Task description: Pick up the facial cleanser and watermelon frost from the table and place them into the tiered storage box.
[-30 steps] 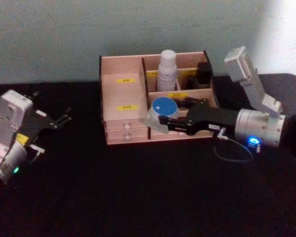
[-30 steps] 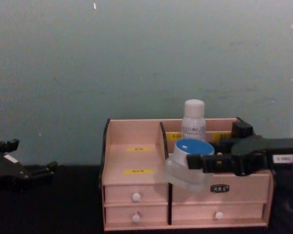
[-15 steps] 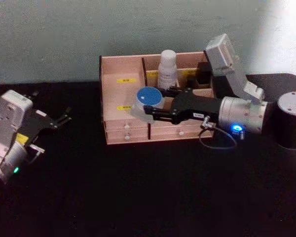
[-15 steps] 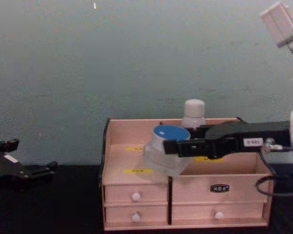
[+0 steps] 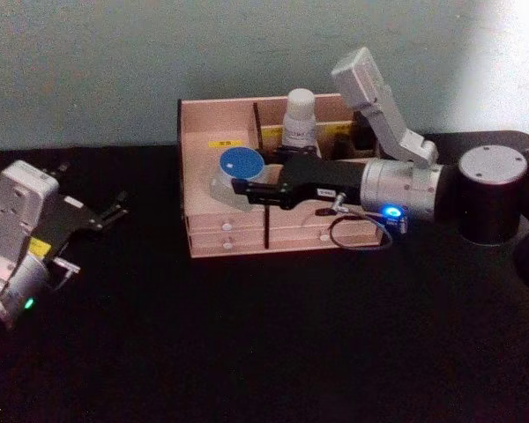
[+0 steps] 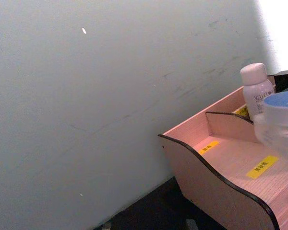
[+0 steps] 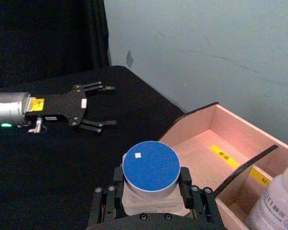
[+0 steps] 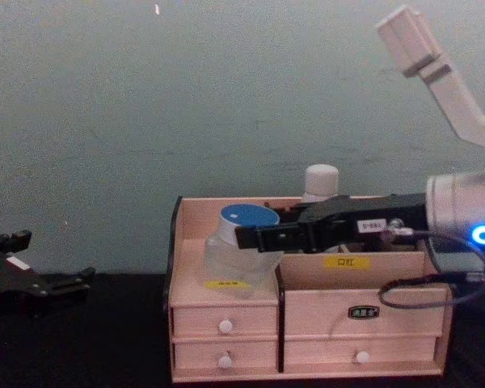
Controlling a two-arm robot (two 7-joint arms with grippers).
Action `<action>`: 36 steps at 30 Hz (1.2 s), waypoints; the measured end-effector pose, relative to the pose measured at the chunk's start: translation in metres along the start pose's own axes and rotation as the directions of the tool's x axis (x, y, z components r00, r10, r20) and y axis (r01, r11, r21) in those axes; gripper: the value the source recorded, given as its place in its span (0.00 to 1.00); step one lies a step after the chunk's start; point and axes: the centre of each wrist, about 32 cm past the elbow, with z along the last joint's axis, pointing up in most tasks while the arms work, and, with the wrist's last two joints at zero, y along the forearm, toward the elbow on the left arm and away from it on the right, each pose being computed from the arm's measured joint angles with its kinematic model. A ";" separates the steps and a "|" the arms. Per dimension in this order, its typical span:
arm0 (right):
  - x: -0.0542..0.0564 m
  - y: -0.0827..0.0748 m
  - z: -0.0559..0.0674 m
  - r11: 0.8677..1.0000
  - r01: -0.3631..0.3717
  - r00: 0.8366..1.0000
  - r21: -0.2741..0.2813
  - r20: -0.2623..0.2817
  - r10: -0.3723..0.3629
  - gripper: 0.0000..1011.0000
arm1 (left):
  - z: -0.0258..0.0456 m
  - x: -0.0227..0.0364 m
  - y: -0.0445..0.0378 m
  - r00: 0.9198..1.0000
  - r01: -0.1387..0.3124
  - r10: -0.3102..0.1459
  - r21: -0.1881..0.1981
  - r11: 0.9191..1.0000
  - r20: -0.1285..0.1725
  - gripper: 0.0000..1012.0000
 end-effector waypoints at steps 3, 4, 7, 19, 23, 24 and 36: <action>0.004 0.007 0.001 1.000 -0.003 1.000 -0.004 -0.001 0.003 0.69 | 0.0000 0.0000 0.0000 1.000 0.000 0.000 0.000 1.000 0.000 0.99; 0.006 0.010 0.001 1.000 -0.003 1.000 -0.007 -0.002 0.003 0.69 | 0.0000 0.0000 0.0000 1.000 0.000 0.000 0.000 1.000 0.000 0.99; 0.008 0.015 0.001 1.000 -0.004 1.000 -0.010 -0.001 0.004 0.69 | 0.0000 0.0000 0.0000 1.000 0.000 0.000 0.000 1.000 0.000 0.99; 0.017 0.031 0.003 1.000 0.007 1.000 -0.018 -0.003 -0.007 0.69 | 0.0000 0.0000 0.0000 1.000 0.000 0.000 0.000 1.000 0.000 0.99; 0.021 0.036 0.001 1.000 0.017 1.000 -0.026 -0.009 -0.017 0.69 | 0.0000 0.0000 0.0000 1.000 0.000 0.000 0.000 1.000 0.000 0.99; 0.021 0.037 0.001 0.999 0.018 1.000 -0.027 -0.010 -0.019 0.69 | 0.0000 0.0000 0.0000 1.000 0.000 0.000 0.000 1.000 0.000 0.99; 0.026 0.045 -0.001 0.998 0.029 0.999 -0.049 -0.021 -0.030 0.69 | 0.0000 0.0000 0.0000 1.000 0.000 0.000 0.000 1.000 0.000 0.99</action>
